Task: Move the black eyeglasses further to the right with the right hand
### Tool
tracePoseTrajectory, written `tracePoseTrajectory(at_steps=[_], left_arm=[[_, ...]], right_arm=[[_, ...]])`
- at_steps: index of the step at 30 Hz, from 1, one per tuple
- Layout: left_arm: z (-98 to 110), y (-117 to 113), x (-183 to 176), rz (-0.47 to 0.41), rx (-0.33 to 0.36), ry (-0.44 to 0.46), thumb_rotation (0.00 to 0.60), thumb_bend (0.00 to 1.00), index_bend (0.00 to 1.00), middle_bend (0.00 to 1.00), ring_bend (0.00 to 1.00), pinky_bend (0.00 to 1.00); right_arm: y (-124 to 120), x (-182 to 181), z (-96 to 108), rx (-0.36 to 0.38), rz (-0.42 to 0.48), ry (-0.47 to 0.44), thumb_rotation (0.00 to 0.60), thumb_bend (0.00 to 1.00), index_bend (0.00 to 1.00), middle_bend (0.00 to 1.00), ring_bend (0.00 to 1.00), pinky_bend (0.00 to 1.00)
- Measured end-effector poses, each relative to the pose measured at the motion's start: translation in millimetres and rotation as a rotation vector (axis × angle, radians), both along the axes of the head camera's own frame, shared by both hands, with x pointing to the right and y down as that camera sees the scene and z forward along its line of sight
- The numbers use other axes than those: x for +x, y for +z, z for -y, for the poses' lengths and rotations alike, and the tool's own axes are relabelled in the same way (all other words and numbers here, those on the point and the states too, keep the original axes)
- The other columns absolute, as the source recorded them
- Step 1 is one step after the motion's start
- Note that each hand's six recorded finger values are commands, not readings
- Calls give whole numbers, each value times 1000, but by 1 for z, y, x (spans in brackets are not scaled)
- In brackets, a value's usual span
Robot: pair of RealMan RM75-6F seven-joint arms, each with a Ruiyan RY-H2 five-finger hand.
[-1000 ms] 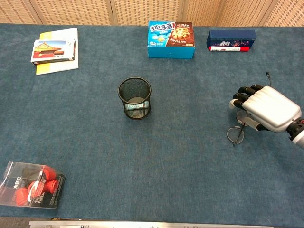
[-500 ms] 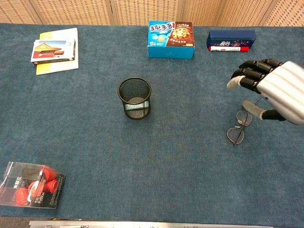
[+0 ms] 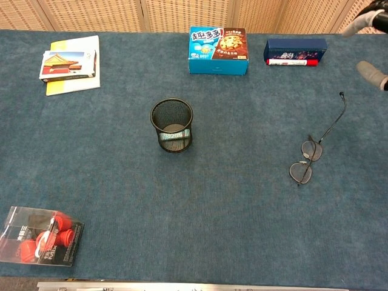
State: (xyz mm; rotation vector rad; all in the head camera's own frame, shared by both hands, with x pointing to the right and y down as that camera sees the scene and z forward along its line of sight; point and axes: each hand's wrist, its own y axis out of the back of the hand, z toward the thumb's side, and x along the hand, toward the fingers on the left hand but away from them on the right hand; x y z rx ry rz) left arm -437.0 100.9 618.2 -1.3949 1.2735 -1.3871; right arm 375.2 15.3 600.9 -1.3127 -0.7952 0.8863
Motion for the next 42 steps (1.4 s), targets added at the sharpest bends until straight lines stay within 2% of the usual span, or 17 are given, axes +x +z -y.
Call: tracePoseTrajectory(at_steps=[2, 7, 15, 27, 42], left_arm=[[0, 0, 0, -1, -1, 0, 600, 482, 527, 374, 412, 514], [0, 0, 0, 0, -1, 1, 600, 482, 527, 374, 412, 514], [0, 0, 0, -2, -1, -1, 600, 482, 527, 374, 411, 514], [0, 0, 0, -1, -1, -1, 600, 482, 527, 374, 412, 514], [0, -1, -1, -6, 1, -2, 600, 482, 527, 374, 412, 514]], right_arm=[[0, 7, 6, 8, -3, 20, 600, 220, 309, 321, 190, 305], [5, 25, 23, 16, -15, 73, 600, 206, 307, 316, 186, 305], [34, 41, 38, -45, -72, 122, 600, 206, 307, 316, 186, 305], [71, 40, 39, -122, -110, 120, 600, 206, 307, 316, 186, 305], [86, 25, 26, -162, -91, 61, 600, 202, 307, 316, 186, 305]])
